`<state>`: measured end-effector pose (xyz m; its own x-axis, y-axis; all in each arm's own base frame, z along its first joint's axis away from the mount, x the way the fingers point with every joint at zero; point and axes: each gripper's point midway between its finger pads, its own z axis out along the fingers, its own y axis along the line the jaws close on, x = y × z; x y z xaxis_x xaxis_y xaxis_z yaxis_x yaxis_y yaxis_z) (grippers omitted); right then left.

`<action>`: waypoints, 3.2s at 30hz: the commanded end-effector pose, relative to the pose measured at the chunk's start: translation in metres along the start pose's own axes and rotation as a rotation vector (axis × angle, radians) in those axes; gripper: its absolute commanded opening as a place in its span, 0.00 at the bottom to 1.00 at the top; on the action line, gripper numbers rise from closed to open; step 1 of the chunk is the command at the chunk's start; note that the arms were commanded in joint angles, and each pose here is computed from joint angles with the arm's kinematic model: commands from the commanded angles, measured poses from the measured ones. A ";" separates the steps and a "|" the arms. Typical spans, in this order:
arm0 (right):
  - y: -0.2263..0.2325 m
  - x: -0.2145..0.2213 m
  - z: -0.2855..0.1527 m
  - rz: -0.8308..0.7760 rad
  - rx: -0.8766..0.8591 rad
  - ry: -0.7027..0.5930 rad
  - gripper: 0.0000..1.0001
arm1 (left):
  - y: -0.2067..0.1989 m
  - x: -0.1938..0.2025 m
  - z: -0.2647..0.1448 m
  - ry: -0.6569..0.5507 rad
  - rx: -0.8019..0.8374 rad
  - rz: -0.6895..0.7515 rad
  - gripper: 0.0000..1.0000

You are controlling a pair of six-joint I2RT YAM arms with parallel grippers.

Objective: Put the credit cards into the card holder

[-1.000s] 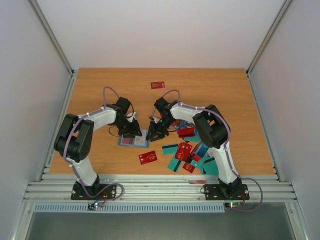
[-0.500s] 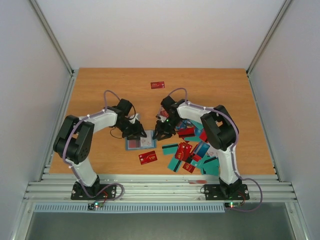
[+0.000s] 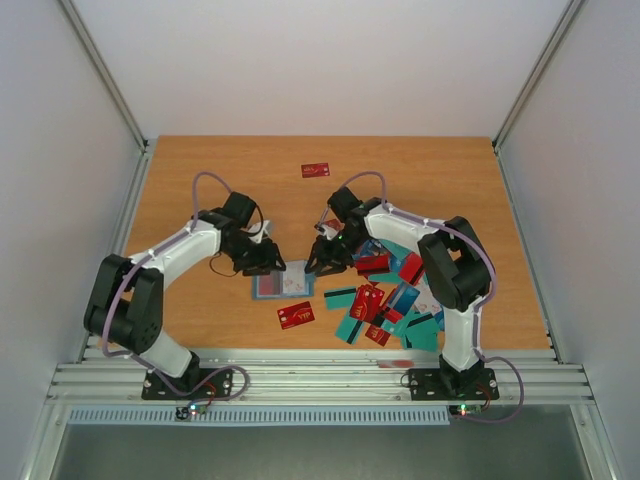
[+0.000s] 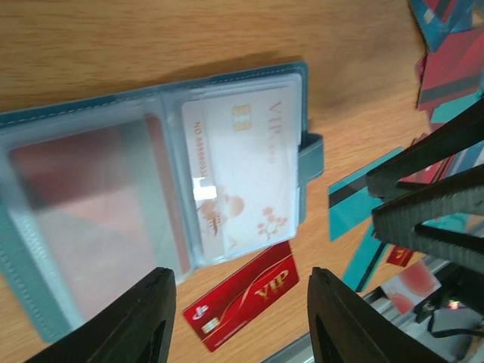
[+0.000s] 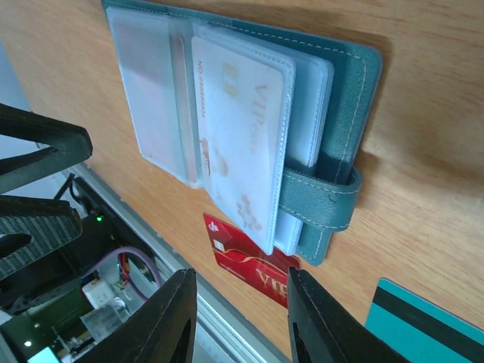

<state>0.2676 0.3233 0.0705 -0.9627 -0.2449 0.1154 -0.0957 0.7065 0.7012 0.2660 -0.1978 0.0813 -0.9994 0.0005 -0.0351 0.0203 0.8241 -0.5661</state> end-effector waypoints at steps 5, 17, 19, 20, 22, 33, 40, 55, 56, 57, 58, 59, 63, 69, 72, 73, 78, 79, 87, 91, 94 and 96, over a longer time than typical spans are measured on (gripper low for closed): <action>0.018 -0.009 0.007 0.040 -0.130 -0.003 0.35 | 0.016 0.011 -0.018 -0.029 -0.118 0.080 0.45; -0.004 -0.007 0.012 0.048 -0.023 0.009 0.36 | 0.065 0.017 -0.038 -0.085 -0.273 0.014 0.54; -0.012 -0.004 0.007 0.028 0.050 0.007 0.36 | 0.067 0.016 -0.039 -0.088 -0.267 0.002 0.55; -0.016 -0.003 0.005 0.011 0.078 0.007 0.36 | 0.066 0.016 -0.039 -0.089 -0.261 0.001 0.55; -0.022 0.001 0.003 -0.004 0.119 0.010 0.36 | 0.058 0.014 -0.036 -0.087 -0.213 0.010 0.54; 0.000 -0.023 0.010 -0.027 0.031 0.008 0.36 | -0.008 -0.019 0.005 -0.018 0.042 0.060 0.37; -0.001 -0.031 0.023 -0.009 -0.001 0.034 0.36 | -0.013 -0.029 0.034 0.041 0.109 0.008 0.30; -0.013 -0.030 0.040 -0.026 -0.019 0.081 0.36 | 0.001 -0.025 0.064 0.099 0.132 -0.035 0.23; -0.014 -0.030 0.040 -0.032 -0.020 0.084 0.36 | 0.002 -0.024 0.066 0.102 0.131 -0.035 0.23; -0.014 -0.029 0.041 -0.041 -0.020 0.088 0.36 | 0.003 -0.023 0.067 0.105 0.128 -0.036 0.23; -0.014 -0.029 0.041 -0.047 -0.020 0.091 0.36 | 0.005 -0.023 0.068 0.108 0.126 -0.038 0.22; -0.014 -0.029 0.041 -0.054 -0.019 0.096 0.36 | 0.005 -0.021 0.069 0.111 0.125 -0.038 0.22; -0.012 -0.028 0.040 -0.078 -0.029 0.107 0.36 | 0.010 -0.018 0.072 0.121 0.115 -0.040 0.22; -0.018 -0.034 0.041 -0.068 0.021 0.104 0.37 | 0.014 -0.014 0.076 0.132 0.109 -0.040 0.21; -0.018 -0.023 0.044 -0.115 0.066 0.139 0.37 | 0.016 -0.014 0.078 0.131 0.108 -0.040 0.21; -0.018 -0.018 0.046 -0.134 0.081 0.156 0.37 | 0.017 -0.014 0.079 0.130 0.107 -0.042 0.21; -0.014 0.010 0.044 -0.170 0.056 0.236 0.38 | 0.022 -0.014 0.084 0.132 0.096 -0.055 0.21; -0.012 0.015 0.043 -0.173 0.044 0.248 0.38 | 0.023 -0.013 0.085 0.133 0.093 -0.057 0.21; 0.013 0.032 0.036 -0.190 -0.086 0.309 0.38 | 0.028 -0.011 0.087 0.144 0.075 -0.059 0.21; 0.015 0.037 0.035 -0.191 -0.102 0.324 0.38 | 0.028 -0.010 0.087 0.151 0.072 -0.057 0.21; 0.012 0.043 0.033 -0.191 -0.094 0.331 0.38 | 0.028 -0.011 0.086 0.151 0.068 -0.051 0.20; 0.011 0.045 0.031 -0.195 -0.083 0.326 0.38 | 0.026 -0.012 0.085 0.150 0.069 -0.048 0.20</action>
<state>0.2287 0.3440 0.0452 -0.8116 -0.5508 0.1950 -0.2183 0.5954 0.7732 0.2894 -0.2378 0.0272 -0.9960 0.0525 0.0725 -0.0134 0.7131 -0.7009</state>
